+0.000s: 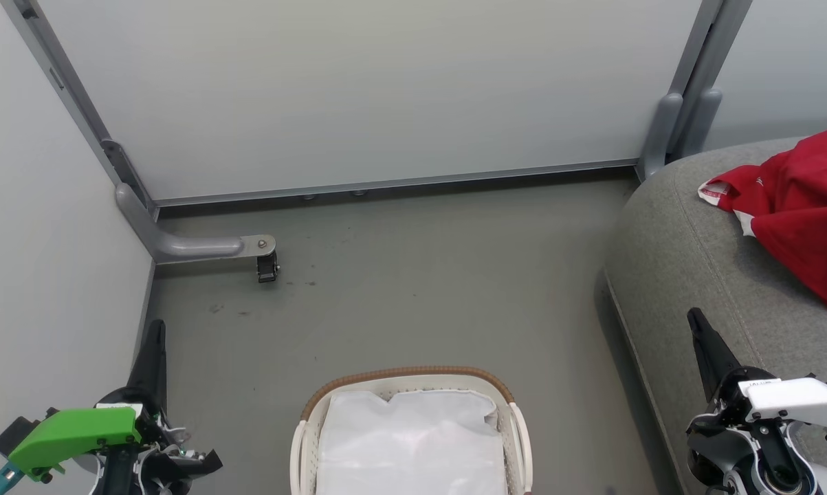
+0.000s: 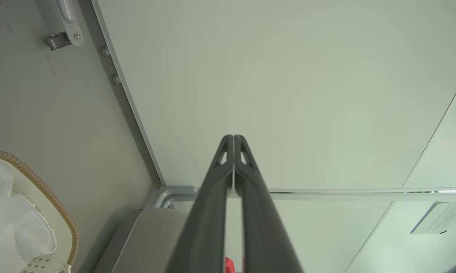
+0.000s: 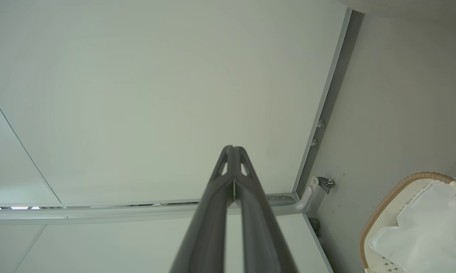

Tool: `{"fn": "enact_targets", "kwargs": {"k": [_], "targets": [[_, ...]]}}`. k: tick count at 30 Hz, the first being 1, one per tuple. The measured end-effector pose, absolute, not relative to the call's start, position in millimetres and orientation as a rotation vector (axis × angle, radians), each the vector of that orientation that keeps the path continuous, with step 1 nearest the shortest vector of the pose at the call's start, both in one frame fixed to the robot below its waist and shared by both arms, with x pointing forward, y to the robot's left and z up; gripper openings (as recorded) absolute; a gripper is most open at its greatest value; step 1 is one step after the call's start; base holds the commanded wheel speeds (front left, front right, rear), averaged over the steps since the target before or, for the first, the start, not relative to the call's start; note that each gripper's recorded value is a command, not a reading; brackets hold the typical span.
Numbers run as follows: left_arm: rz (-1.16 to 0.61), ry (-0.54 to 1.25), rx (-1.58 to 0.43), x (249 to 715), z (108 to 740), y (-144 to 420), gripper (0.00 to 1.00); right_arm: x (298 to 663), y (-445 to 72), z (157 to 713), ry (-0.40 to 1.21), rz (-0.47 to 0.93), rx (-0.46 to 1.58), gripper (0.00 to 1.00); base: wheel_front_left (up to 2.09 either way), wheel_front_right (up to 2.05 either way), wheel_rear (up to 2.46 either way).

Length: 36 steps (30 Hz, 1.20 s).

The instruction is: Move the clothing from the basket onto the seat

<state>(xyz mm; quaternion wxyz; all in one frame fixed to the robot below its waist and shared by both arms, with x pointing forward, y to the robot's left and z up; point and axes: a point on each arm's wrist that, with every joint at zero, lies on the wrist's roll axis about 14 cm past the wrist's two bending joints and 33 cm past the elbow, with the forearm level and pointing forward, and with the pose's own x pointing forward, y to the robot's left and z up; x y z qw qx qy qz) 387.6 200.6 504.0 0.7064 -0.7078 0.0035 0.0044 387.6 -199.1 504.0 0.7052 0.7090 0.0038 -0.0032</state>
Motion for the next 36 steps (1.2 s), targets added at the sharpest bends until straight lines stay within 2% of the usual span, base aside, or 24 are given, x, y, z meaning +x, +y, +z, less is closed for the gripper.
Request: {"fn": "enact_targets", "kwargs": {"k": [36], "targets": [[0.01,0.008,-1.573,387.6,504.1,200.5,0.0,387.6,-199.1,504.1,0.008,-0.007,1.576,0.0,0.0,0.0,0.0]]}}
